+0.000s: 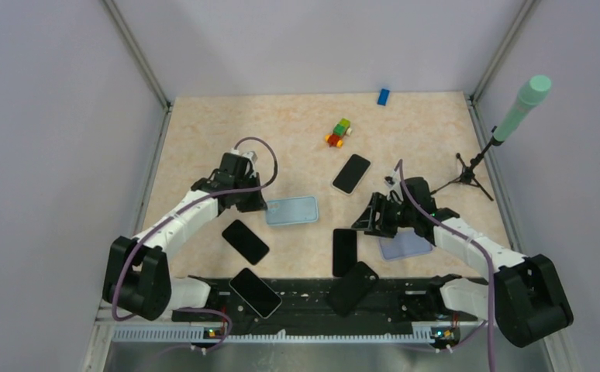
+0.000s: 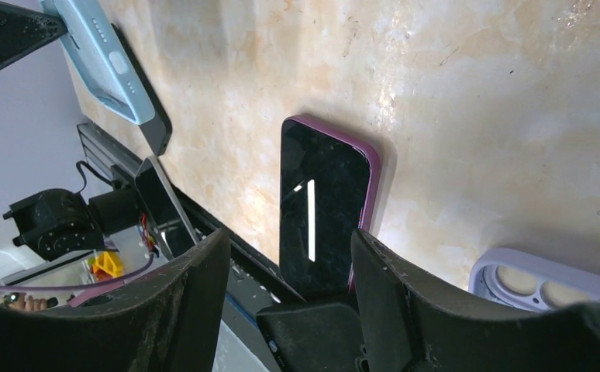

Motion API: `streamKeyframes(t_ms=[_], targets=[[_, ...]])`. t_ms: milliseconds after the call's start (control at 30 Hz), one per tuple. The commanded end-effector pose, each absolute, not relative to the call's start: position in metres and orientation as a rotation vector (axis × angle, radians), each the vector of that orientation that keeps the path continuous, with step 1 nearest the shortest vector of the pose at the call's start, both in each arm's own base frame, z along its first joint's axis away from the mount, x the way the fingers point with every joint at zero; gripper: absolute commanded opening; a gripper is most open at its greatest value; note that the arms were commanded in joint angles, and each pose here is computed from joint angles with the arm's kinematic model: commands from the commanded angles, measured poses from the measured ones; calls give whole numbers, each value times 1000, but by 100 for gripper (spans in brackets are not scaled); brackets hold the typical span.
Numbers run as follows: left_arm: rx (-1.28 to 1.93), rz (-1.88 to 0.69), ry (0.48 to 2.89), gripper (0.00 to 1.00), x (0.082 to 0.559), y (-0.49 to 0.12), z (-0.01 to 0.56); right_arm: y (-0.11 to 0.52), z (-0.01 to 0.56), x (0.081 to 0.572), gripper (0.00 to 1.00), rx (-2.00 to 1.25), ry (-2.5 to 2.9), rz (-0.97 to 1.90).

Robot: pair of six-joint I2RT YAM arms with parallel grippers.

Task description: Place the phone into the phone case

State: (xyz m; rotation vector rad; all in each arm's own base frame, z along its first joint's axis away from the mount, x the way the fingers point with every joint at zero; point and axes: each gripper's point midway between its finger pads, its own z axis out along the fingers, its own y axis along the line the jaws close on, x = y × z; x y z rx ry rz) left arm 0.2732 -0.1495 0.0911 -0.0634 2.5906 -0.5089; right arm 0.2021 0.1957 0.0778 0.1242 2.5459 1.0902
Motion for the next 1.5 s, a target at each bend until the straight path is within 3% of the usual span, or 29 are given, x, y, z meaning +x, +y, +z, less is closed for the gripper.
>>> streamKeyframes(t_ms=[0, 467, 967, 1033, 1100, 1200, 1467], targets=[[-87, -638, 2571, 0, 274, -164, 96, 203, 97, 222, 58, 69, 2458, 1128], [-105, -753, 2628, 0, 308, -196, 87, 195, 81, 213, 58, 76, 2495, 1104], [-93, -498, 2673, 0, 357, -201, 63, 191, 75, 211, 58, 85, 2515, 1085], [-86, -476, 2663, 9, 360, -198, 65, 190, 75, 212, 58, 87, 2515, 1075], [-75, -459, 2652, 29, 361, -196, 68, 189, 75, 212, 58, 88, 2517, 1064], [-64, -444, 2637, 48, 359, -192, 73, 188, 74, 212, 58, 88, 2522, 1055], [17, -566, 2602, 59, 329, -198, 87, 185, 70, 209, 58, 101, 2559, 1031]])
